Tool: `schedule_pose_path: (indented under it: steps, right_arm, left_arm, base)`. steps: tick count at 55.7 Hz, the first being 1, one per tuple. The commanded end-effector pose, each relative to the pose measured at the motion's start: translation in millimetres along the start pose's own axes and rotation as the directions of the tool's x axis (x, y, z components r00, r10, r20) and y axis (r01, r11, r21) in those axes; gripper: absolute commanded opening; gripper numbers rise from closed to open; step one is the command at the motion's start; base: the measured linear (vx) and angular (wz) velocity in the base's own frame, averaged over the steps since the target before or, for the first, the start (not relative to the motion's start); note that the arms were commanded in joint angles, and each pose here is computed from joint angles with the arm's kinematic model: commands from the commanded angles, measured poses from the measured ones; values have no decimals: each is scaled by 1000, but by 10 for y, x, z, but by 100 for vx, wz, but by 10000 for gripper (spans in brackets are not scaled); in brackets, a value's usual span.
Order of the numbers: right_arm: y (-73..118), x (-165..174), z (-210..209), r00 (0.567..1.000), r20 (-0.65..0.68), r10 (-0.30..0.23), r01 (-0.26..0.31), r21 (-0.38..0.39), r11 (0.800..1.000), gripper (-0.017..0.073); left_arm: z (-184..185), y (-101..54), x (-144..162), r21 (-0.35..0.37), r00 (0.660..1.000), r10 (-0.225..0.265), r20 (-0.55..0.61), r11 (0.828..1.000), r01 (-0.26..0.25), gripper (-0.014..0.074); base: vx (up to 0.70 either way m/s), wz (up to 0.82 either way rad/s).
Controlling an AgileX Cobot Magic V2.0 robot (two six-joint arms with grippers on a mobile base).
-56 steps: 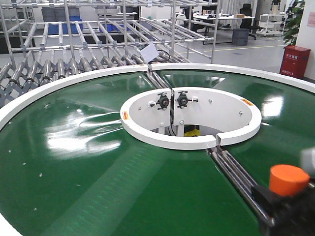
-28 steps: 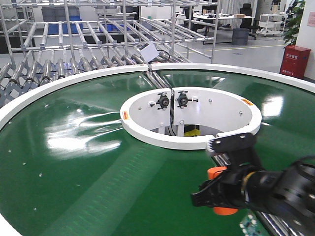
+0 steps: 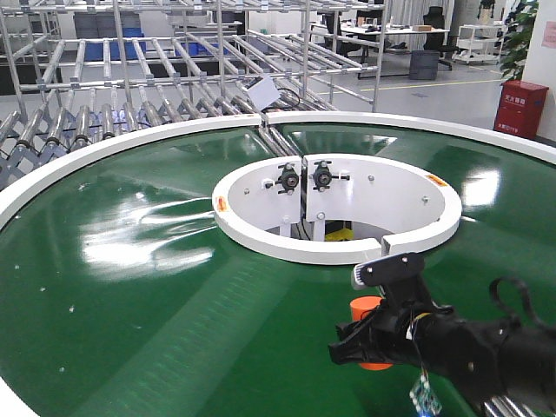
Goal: Grab orange capacitor from left shelf to right conveyor
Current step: 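Extend the right gripper with the cylinder over the green belt, then lower the cylinder onto the belt and open the right gripper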
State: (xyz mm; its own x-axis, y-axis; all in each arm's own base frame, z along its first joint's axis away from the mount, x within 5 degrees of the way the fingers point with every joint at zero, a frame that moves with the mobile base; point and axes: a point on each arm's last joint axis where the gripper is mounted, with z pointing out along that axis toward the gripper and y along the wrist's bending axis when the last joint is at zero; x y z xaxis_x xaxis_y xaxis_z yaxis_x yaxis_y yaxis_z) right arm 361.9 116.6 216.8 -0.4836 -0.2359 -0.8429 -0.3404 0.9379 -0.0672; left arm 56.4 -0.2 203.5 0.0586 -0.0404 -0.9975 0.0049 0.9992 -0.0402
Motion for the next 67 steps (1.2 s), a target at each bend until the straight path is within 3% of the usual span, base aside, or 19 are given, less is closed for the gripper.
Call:
schedule_pose_path:
  steps: [1,5,15,19,25,44,67]
  right_arm:
    - [21,-220,-119,971,238,-36,28,33,999,345]
    - [88,-154,-85,959,281,-32,28,21,999,345]
    - [228,-75,86,923,382,56,-36,-60,998,345]
    - [252,-39,154,909,412,69,-38,-82,996,345]
    - [295,21,240,895,444,44,3,-106,994,345]
    - [339,259,493,867,497,38,23,-118,993,345]
    - [357,466,647,894,447,-5,57,-103,993,470]
  left_arm:
    - [-3,4,28,1,998,-9,62,1000,9,-6]
    - [-3,4,28,1,998,-9,62,1000,9,-6]
    - [-3,4,28,1,998,-9,62,1000,9,-6]
    - [-3,4,28,1,998,-9,62,1000,9,-6]
    - [-3,4,28,1,998,-9,62,1000,9,-6]
    - [-3,4,28,1,998,-9,62,1000,9,-6]
    - [-3,4,28,1,998,-9,62,1000,9,-6]
  base:
    - [0,0]
    - [0,0]
    - [0,0]
    - [0,0]
    - [0,0]
    - [0,0]
    - [0,0]
